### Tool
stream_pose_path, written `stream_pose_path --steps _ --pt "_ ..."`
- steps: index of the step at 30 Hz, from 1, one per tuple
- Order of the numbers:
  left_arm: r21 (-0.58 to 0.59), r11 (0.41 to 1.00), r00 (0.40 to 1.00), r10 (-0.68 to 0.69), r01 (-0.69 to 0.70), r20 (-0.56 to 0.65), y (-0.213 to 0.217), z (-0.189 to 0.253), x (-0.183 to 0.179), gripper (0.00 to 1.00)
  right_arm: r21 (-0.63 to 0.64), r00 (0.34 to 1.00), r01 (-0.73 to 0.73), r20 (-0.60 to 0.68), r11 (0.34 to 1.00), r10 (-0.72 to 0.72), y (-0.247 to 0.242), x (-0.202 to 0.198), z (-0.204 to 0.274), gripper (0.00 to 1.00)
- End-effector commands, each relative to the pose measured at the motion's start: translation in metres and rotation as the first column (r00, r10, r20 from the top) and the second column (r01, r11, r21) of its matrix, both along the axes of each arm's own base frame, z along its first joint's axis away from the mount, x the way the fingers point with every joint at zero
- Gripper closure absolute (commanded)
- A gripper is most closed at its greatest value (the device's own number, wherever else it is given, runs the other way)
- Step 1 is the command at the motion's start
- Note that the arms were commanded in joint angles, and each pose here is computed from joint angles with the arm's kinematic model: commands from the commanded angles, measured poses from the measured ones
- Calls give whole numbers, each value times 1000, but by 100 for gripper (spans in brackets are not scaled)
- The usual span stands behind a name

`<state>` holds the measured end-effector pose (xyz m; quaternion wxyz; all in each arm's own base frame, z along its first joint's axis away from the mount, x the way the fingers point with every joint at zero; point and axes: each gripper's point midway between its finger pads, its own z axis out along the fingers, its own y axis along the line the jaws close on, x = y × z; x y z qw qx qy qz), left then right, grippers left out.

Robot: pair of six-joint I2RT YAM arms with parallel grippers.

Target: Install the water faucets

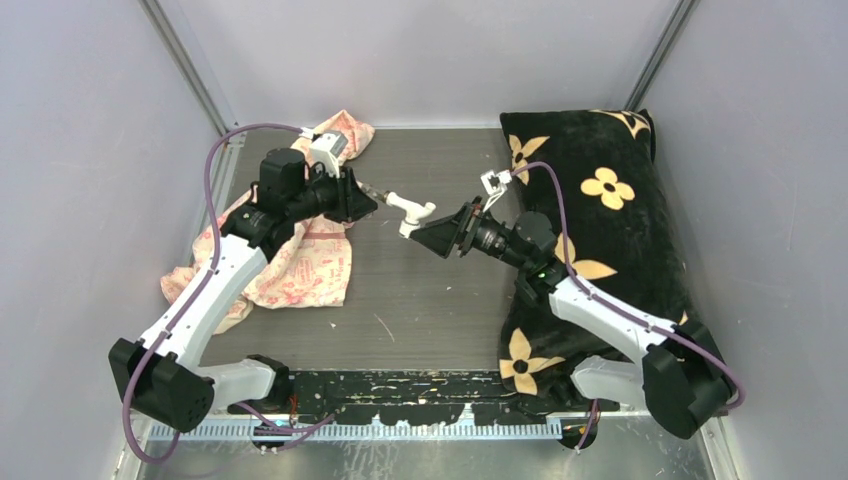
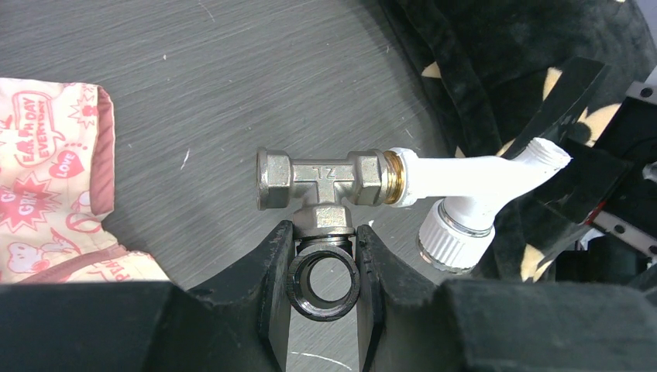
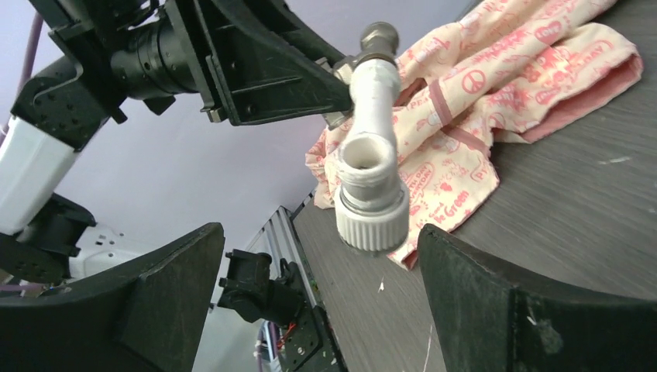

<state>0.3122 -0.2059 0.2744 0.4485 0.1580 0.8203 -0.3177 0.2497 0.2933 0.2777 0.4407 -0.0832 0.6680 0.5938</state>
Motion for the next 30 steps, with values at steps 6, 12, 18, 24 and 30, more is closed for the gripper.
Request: stream_pose_path --steps 6,12,18,24,30 --pt "-103 995 996 11 -2 88 -6 46 5 100 68 981 -52 188 996 38 39 -1 34 0" --pt "-96 995 996 44 -36 83 -2 42 10 100 80 973 -115 210 990 96 51 -18 45 0" --pt "-89 995 996 52 -46 70 -2 36 12 100 115 960 -154 252 981 121 51 -30 78 0" --pt "-82 996 998 29 -23 63 -4 32 10 100 132 964 -91 262 987 53 44 -24 105 0" --pt "-73 997 996 -6 12 84 -4 32 1 100 11 974 63 217 998 -64 42 8 79 0"
